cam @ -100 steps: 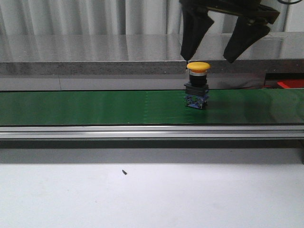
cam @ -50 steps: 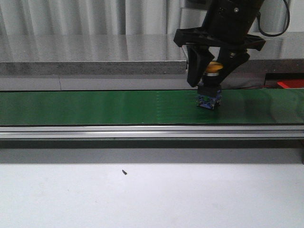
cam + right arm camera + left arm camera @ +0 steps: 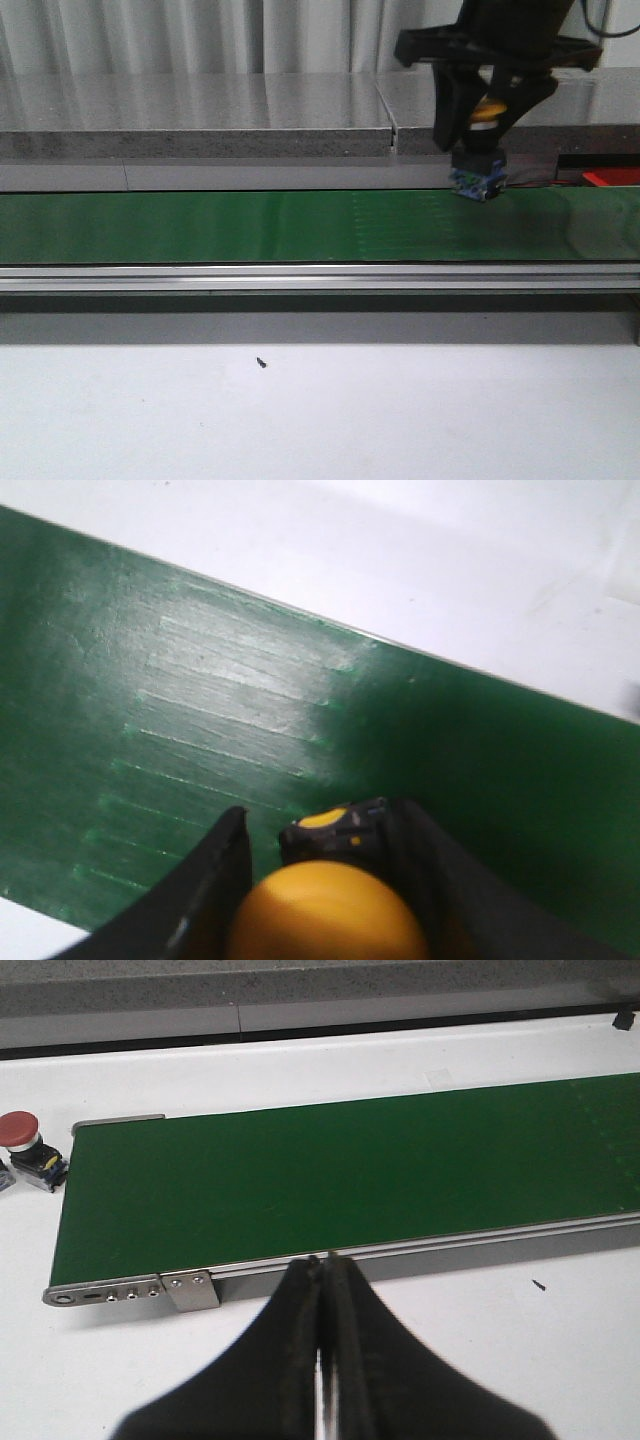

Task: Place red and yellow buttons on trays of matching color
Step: 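Carry the yellow button into the yellow tray and open the right gripper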

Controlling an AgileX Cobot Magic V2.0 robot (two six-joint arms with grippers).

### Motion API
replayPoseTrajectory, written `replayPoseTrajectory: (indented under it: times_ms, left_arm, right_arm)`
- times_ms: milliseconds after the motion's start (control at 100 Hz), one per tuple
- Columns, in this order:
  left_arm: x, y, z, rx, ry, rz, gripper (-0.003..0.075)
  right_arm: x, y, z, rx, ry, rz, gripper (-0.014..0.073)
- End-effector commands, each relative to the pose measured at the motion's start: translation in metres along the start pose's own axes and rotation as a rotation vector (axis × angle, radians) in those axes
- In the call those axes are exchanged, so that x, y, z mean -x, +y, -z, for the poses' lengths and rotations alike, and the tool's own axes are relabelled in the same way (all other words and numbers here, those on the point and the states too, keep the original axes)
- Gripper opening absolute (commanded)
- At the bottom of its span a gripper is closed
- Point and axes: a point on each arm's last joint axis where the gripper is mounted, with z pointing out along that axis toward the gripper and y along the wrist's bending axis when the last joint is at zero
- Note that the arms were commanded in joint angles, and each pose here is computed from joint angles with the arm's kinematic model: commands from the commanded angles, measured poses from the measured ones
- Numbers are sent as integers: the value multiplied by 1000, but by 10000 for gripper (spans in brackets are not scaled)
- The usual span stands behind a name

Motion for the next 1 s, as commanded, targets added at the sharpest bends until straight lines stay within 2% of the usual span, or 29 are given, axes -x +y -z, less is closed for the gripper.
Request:
replayPoseTrajectory:
  times_ms: [0, 190, 550, 720, 990]
  left_arm:
    - [12, -1, 5, -3, -92, 4, -19]
    - [12, -1, 5, -3, -92, 4, -19]
    - [12, -1, 5, -3, -92, 4, -19]
    - [12, -1, 5, -3, -92, 4, -19]
    - [12, -1, 5, -3, -92, 4, -19]
  right_arm:
    - [8, -10, 48, -28, -130, -21, 143]
    - [-2, -40, 81, -101, -147, -78, 143]
    - [-69, -110, 110, -237, -164, -308, 143]
    - [-92, -138, 119, -301, -175, -413, 143]
    - [-107, -172, 110, -357, -213, -523, 143]
